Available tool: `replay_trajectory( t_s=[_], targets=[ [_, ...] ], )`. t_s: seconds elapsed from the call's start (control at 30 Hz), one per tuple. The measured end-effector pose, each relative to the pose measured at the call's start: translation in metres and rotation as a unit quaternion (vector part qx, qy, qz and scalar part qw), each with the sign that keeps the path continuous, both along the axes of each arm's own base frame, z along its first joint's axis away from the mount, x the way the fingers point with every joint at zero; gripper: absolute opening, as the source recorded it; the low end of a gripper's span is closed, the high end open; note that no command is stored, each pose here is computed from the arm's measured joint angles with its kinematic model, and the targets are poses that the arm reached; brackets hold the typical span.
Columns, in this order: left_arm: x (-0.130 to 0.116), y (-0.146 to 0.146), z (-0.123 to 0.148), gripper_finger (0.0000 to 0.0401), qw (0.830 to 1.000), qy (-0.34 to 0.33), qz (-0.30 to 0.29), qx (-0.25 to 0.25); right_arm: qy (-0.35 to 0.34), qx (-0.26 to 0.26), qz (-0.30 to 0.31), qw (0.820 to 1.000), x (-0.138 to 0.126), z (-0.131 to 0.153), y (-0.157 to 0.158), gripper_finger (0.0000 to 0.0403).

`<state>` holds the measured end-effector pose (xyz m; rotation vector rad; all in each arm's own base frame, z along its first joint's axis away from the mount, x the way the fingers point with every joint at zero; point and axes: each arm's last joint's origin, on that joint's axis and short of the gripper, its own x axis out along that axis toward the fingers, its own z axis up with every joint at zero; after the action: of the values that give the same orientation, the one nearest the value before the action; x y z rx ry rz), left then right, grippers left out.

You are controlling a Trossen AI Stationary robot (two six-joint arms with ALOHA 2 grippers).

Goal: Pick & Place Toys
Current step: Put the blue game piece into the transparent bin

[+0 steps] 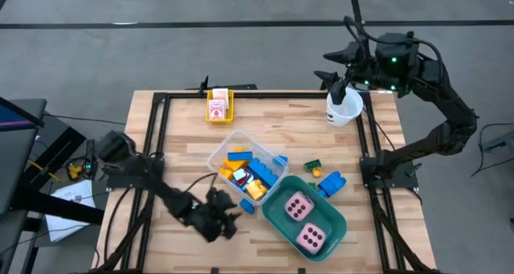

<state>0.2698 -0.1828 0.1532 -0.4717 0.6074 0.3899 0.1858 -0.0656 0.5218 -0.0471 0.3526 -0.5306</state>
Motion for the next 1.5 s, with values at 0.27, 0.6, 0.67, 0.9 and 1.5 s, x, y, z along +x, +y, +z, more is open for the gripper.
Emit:
replay_trajectory(
  t_s=[0.27, 0.6, 0.67, 0.9, 1.5],
  targets=[
    [0.024, 0.001, -0.020, 0.0073, 0.997, -0.058, 0.039, -0.032, -0.007, -0.005, -0.007, 1.000, -0.011, 0.004, 0.003, 0.0260],
    [0.020, 0.010, -0.027, 0.0042, 0.998, -0.018, 0.052, 0.010, -0.005, -0.008, -0.006, 1.000, -0.013, 0.004, 0.004, 0.0260],
    [0.019, 0.011, -0.028, 0.0042, 0.998, -0.009, 0.054, 0.015, -0.005, -0.008, -0.006, 1.000, -0.013, 0.004, 0.004, 0.0260],
    [0.000, -0.004, -0.027, 0.0041, 0.999, 0.042, 0.012, -0.004, -0.011, -0.004, -0.009, 1.000, -0.012, 0.004, 0.003, 0.0260],
    [-0.072, -0.015, 0.037, 0.0172, 0.993, 0.078, -0.086, 0.023, -0.057, 0.021, -0.022, 0.998, -0.010, 0.009, 0.003, 0.0260]
  ],
)
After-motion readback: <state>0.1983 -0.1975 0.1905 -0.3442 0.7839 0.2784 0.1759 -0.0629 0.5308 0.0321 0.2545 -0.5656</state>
